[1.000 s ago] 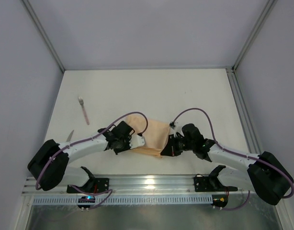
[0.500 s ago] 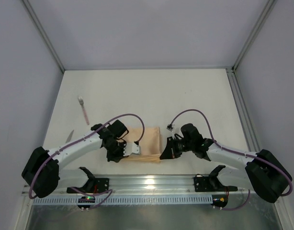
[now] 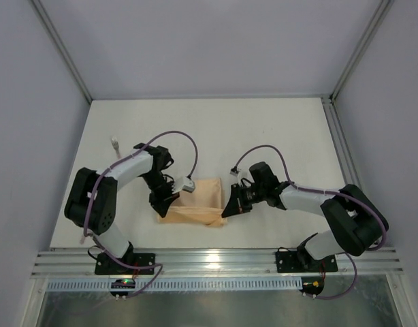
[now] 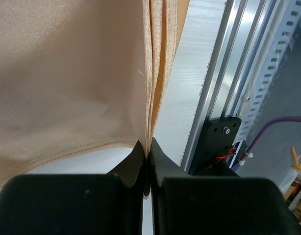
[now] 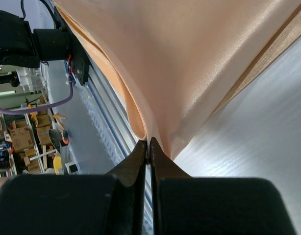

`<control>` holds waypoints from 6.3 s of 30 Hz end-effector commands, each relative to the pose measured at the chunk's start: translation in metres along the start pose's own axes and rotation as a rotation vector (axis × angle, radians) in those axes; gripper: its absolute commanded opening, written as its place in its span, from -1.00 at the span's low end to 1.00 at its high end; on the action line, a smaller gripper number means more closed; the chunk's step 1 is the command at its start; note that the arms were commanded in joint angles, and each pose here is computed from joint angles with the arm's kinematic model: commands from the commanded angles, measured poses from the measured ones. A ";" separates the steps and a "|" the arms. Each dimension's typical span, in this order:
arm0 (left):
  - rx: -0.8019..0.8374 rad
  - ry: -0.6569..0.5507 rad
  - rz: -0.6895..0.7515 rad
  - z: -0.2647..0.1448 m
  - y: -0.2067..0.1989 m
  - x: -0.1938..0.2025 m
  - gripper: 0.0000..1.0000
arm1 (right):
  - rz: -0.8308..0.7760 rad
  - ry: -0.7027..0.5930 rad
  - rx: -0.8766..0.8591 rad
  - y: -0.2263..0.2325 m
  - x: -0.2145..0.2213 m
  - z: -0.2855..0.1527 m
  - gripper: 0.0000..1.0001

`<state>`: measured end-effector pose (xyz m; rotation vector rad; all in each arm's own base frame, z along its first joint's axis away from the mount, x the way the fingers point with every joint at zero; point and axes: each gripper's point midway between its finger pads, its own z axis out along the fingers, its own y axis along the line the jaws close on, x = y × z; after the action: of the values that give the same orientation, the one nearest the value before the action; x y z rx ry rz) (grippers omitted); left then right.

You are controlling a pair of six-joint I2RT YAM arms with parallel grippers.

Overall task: Fold the napkin into a case and place the utensils inside
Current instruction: Fold the lower triangle-folded napkin at the center of the board.

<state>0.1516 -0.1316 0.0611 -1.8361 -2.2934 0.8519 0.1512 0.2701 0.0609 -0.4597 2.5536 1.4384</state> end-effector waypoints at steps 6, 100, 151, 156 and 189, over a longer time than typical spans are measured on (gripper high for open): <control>0.049 -0.006 -0.064 -0.003 0.027 0.008 -0.99 | -0.039 -0.035 -0.036 0.001 -0.036 0.004 -0.92; -0.045 -0.133 -0.272 -0.008 0.064 0.020 -0.48 | 0.049 0.123 -0.062 0.007 -0.004 0.033 -0.94; -0.202 -0.049 -0.238 -0.005 0.042 0.026 -0.45 | 0.129 0.104 0.037 -0.029 -0.014 0.047 -0.94; -0.186 -0.052 -0.236 -0.012 0.037 0.022 -1.00 | 0.126 0.125 0.040 -0.029 -0.010 0.046 -0.94; -0.334 -0.109 -0.321 -0.010 0.096 0.027 -1.00 | -0.149 0.061 0.220 -0.009 -0.056 0.008 0.03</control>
<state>0.2234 -0.0936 0.0193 -1.4321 -2.7992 0.5973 0.1926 0.2906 0.0544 -0.6546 2.6504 1.2285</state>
